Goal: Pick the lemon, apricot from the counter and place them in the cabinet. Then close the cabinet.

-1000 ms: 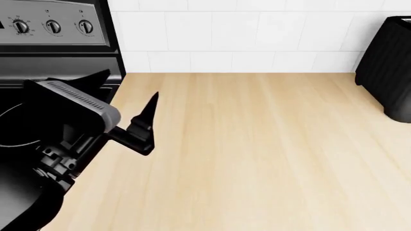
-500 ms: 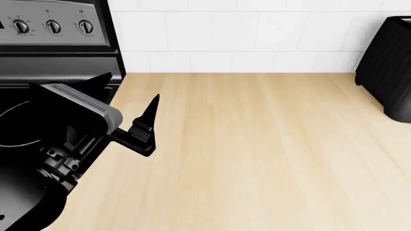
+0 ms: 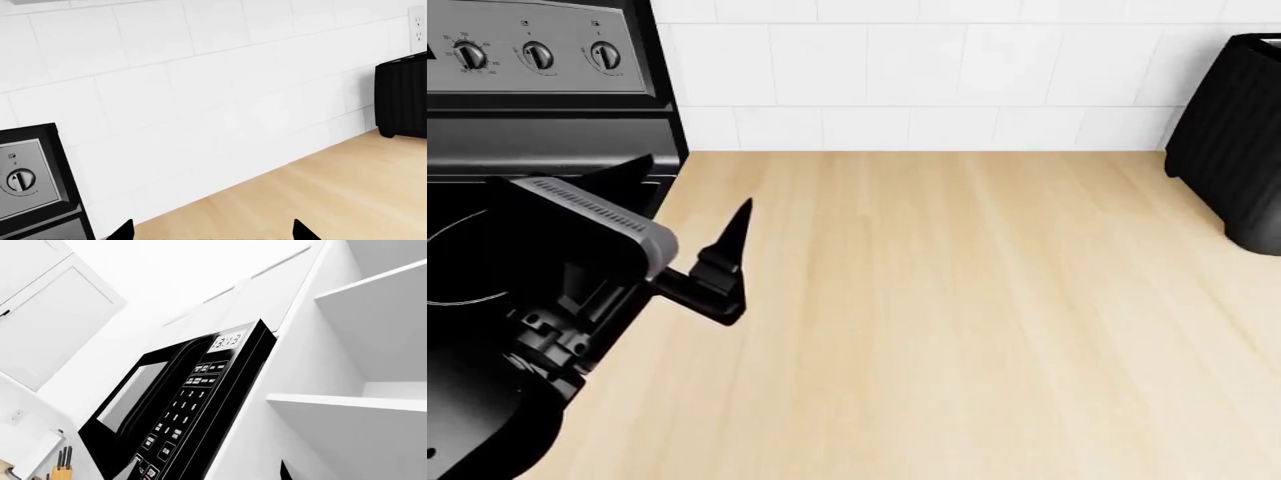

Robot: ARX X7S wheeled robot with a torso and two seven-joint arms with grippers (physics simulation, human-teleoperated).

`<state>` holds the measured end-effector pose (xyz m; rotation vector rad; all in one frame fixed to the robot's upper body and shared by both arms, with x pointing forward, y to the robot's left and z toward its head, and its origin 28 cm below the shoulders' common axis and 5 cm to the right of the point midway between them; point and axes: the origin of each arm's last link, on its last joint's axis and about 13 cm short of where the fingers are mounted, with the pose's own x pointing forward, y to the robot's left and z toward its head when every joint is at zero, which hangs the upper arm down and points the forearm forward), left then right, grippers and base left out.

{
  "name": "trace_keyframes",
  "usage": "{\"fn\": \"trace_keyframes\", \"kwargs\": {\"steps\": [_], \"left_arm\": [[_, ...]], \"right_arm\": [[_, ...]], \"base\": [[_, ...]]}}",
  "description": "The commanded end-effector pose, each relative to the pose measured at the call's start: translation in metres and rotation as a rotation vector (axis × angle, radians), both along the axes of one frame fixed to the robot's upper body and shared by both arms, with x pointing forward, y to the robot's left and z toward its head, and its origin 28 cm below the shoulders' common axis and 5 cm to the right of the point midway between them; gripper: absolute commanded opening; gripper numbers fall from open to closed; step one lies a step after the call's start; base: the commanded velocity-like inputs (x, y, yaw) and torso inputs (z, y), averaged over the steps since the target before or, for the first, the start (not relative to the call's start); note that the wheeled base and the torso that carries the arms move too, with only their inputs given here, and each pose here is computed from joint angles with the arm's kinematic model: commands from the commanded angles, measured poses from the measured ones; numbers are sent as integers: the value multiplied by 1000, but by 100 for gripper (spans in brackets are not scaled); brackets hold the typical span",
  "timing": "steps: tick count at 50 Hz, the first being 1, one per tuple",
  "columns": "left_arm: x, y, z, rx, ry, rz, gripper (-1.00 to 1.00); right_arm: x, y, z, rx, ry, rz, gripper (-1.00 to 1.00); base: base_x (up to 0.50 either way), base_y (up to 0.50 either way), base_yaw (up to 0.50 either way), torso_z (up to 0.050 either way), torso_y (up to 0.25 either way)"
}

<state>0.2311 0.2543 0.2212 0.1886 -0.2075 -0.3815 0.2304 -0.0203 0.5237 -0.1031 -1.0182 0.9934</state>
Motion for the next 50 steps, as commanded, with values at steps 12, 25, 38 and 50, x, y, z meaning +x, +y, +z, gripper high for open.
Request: {"fn": "trace_keyframes", "kwargs": {"steps": [12, 25, 38, 50], "left_arm": [[2, 4, 1, -4, 3, 33, 100], [2, 3, 0, -9, 9, 40, 100], [2, 3, 0, -12, 10, 41, 100], [1, 3, 1, -9, 11, 42, 100]], "right_arm": [[-26, -18, -38, -113, 43, 52, 100], [-35, -31, -64, -121, 90, 50, 100], [-34, -40, -90, -107, 153, 30, 100], [-36, -41, -104, -122, 177, 44, 100]], "base": [[0, 0, 0, 0, 0], [0, 0, 0, 0, 0], [0, 0, 0, 0, 0], [0, 0, 0, 0, 0]]}}
